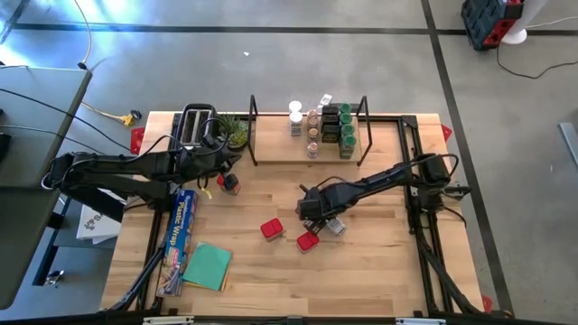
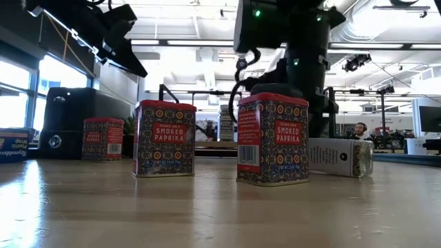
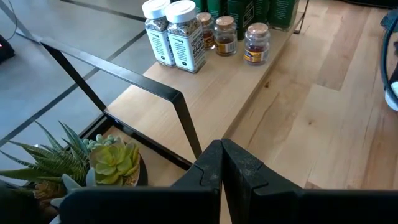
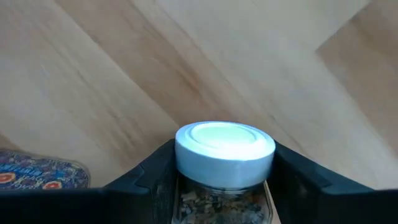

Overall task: Shelf spices
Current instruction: Put the white seasoning bottle on the shelf aligned with the other white seasoning bottles

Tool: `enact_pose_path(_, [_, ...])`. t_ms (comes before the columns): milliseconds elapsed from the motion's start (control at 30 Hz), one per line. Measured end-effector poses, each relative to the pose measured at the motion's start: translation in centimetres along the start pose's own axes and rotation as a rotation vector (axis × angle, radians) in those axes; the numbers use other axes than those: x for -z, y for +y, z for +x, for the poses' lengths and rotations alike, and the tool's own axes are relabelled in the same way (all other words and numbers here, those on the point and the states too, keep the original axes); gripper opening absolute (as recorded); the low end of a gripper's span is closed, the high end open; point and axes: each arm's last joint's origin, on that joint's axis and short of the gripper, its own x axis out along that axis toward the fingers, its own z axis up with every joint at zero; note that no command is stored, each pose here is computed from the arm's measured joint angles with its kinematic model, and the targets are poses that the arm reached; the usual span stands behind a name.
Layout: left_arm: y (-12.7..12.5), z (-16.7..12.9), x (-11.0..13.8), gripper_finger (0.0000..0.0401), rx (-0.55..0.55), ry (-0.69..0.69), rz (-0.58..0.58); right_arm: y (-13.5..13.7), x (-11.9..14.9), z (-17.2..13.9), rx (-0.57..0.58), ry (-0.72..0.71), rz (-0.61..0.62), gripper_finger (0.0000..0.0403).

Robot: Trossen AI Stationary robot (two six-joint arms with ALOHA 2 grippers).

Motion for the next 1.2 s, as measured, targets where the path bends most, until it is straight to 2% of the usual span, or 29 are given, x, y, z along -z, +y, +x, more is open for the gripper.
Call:
enact_pose_path(133, [0.0, 0.0, 0.0, 0.0000, 0.000, 0.000, 0.000, -0.1, 0.8, -2.0, 0.118, -0.196, -0.006, 0.0191])
enact_pose_path(267, [-0.1, 0.0, 0.0, 0.0000, 0.003, 0.000, 0.002, 0.2, 1.4, -5.1, 0.162, -0.467, 0.020, 0.0191])
enact_pose_path(333, [-0.1, -0.1, 0.0, 0.0000, 0.006, -0.001, 0.003, 0.3, 2.1, -5.6, 0.174, -0.585, 0.024, 0.0191])
enact_pose_path(400, [-0.2, -0.1, 0.0, 0.0000, 0.011, -0.002, 0.006, 0.1, 3.1, -5.1, 0.173, -0.676, 0.034, 0.0191])
enact_pose_path(500, [-0.4, -0.2, 0.0, 0.0000, 0.020, -0.004, 0.011, -0.6, 4.5, -3.5, 0.062, -0.783, 0.101, 0.0191])
enact_pose_path(700, [-0.5, -0.3, 0.0, 0.0000, 0.024, -0.008, 0.014, -1.7, 6.3, -0.4, -0.025, -1.130, 0.109, 0.0191])
enact_pose_path(867, [-0.5, -0.3, 0.0, 0.0000, 0.023, -0.014, 0.019, -3.0, 6.6, 2.0, -0.024, -1.207, 0.117, 0.0191])
enact_pose_path(1067, [-0.5, -0.3, -0.2, 0.0000, 0.027, -0.033, 0.019, -2.4, 6.5, 3.1, 0.015, -1.196, 0.008, 0.0191])
enact_pose_path(1200, [-0.5, -0.3, -0.3, 0.0000, 0.027, -0.036, 0.018, -2.1, 6.5, 3.4, 0.022, -1.194, 0.001, 0.0191])
